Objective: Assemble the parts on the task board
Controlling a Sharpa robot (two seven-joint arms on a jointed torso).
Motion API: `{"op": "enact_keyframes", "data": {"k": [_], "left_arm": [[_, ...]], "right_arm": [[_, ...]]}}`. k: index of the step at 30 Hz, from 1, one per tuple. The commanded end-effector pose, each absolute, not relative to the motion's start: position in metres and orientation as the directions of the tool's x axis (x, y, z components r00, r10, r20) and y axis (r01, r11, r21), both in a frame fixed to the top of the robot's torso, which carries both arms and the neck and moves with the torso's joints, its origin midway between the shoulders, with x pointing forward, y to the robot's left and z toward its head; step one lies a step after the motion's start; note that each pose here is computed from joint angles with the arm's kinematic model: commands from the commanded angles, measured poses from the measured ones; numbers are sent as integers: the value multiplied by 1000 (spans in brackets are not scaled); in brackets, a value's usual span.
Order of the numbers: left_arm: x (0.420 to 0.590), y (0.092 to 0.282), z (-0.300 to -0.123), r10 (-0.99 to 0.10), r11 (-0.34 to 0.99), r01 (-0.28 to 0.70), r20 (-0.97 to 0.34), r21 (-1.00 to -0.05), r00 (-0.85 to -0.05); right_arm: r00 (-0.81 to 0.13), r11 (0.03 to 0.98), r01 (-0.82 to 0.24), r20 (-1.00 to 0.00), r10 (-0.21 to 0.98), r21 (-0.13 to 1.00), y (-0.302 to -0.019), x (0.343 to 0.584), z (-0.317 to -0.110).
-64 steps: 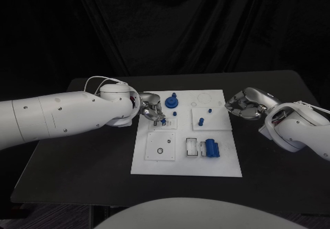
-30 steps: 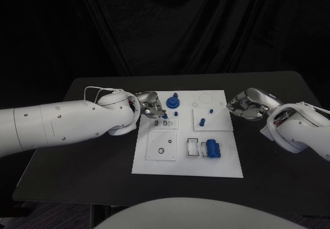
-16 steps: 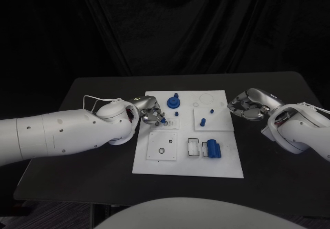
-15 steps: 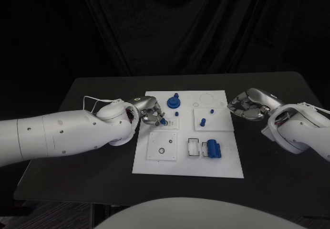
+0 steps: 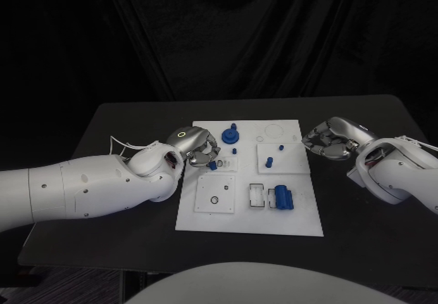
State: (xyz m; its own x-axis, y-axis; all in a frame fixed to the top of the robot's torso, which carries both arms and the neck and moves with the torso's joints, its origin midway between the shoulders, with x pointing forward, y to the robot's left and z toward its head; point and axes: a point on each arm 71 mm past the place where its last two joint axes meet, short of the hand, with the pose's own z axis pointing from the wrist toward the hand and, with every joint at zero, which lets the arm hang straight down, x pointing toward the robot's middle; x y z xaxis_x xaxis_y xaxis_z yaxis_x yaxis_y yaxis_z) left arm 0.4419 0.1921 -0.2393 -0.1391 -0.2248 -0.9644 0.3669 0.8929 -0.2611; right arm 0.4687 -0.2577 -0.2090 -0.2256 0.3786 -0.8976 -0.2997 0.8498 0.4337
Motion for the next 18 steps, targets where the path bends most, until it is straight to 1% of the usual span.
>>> {"op": "enact_keyframes", "data": {"k": [1,5,8,12,13,14,18], "left_arm": [[439,191,-233,-255,859,447,-966,-248,-47],[437,194,-230,-272,839,485,-962,-247,-19],[433,196,-229,-272,819,520,-962,-241,-18],[428,200,-232,-242,799,542,-964,-261,-107],[427,202,-232,-236,795,543,-962,-271,-136],[426,206,-232,-223,791,537,-956,-293,-193],[430,213,-228,-203,791,510,-931,-338,-302]], "right_arm": [[-224,854,-288,-897,380,433,-259,468,-210],[-223,854,-287,-898,380,433,-260,468,-210],[-222,855,-287,-898,380,433,-261,468,-210],[-221,855,-286,-898,380,433,-262,468,-210],[-221,855,-286,-898,380,433,-261,468,-210],[-221,855,-286,-898,380,432,-261,468,-210],[-220,855,-286,-898,380,432,-261,469,-210]]}}
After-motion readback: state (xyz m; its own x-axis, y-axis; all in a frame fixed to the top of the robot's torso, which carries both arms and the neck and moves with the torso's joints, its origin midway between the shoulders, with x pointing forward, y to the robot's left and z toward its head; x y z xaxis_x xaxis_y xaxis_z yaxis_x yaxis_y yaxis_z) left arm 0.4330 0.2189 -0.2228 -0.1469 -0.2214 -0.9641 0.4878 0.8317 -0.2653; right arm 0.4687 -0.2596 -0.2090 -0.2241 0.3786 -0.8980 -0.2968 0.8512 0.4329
